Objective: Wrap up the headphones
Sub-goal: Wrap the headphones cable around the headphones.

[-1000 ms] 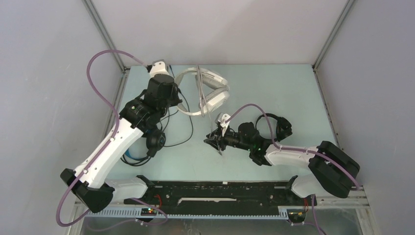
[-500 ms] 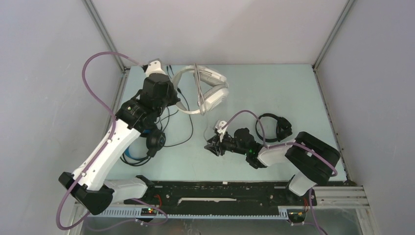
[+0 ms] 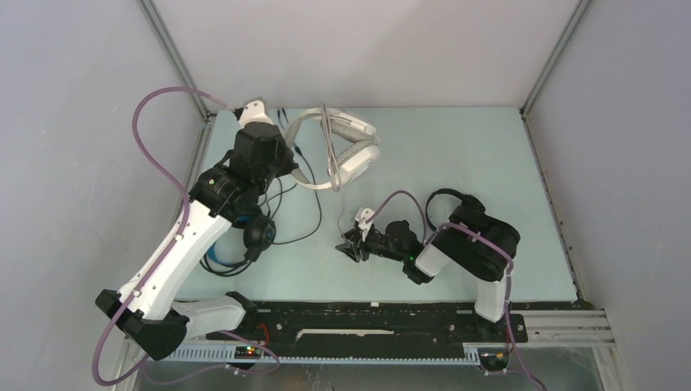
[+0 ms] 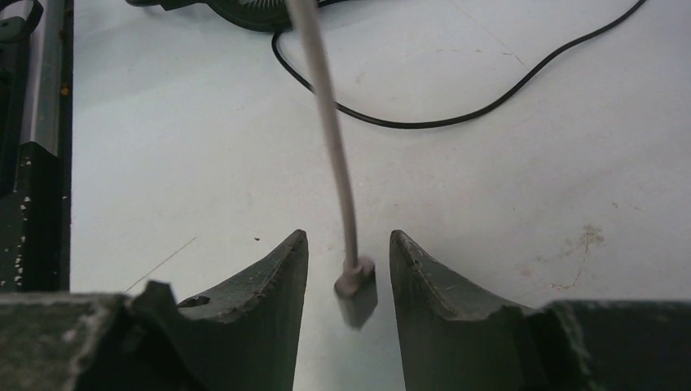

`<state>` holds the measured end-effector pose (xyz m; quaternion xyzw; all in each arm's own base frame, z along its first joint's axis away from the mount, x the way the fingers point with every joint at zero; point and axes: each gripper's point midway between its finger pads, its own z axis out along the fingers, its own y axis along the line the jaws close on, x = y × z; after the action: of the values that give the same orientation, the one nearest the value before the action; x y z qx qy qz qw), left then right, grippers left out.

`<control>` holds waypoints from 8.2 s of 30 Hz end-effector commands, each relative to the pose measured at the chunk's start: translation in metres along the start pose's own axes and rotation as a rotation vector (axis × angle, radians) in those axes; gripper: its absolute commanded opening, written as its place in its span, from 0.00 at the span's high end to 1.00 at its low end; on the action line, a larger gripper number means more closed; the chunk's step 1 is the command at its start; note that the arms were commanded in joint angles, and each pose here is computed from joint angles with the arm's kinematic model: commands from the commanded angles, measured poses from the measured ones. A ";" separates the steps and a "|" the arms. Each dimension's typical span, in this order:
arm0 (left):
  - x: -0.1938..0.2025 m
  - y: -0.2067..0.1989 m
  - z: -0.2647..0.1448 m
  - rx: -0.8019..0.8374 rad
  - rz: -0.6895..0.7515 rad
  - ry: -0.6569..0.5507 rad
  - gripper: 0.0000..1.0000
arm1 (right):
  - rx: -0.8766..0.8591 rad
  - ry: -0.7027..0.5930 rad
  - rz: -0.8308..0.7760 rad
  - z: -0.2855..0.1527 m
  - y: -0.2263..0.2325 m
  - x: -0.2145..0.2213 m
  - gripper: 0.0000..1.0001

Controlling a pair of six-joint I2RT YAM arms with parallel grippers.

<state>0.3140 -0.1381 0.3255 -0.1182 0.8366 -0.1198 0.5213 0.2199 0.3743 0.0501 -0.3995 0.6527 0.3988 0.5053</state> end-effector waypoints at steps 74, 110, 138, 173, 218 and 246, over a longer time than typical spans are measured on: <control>0.077 -0.025 -0.012 0.646 1.021 0.062 1.00 | -0.073 0.192 0.646 -0.112 -0.044 -0.141 1.00; -0.012 -0.004 0.023 -0.025 0.962 -0.356 1.00 | -0.388 -0.073 0.805 -0.109 0.020 -0.288 0.95; 0.009 -0.006 0.028 0.061 0.849 -0.563 1.00 | -0.271 -0.233 0.750 -0.125 -0.003 -0.340 1.00; 0.020 -0.008 0.048 0.059 0.939 -0.429 1.00 | -0.329 -0.182 0.757 -0.133 -0.002 -0.345 0.98; -0.065 -0.020 0.005 0.018 0.310 -0.820 1.00 | -0.229 -0.201 0.681 -0.081 0.013 -0.394 0.79; -0.121 -0.031 -0.035 0.024 0.215 -1.083 1.00 | -0.225 -0.188 0.550 -0.107 0.035 -0.392 0.65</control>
<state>0.3537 -0.1418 0.4012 -0.0003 0.5247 0.0436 0.8502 0.2301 0.3407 0.4409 -0.1986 0.6525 0.6289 0.3732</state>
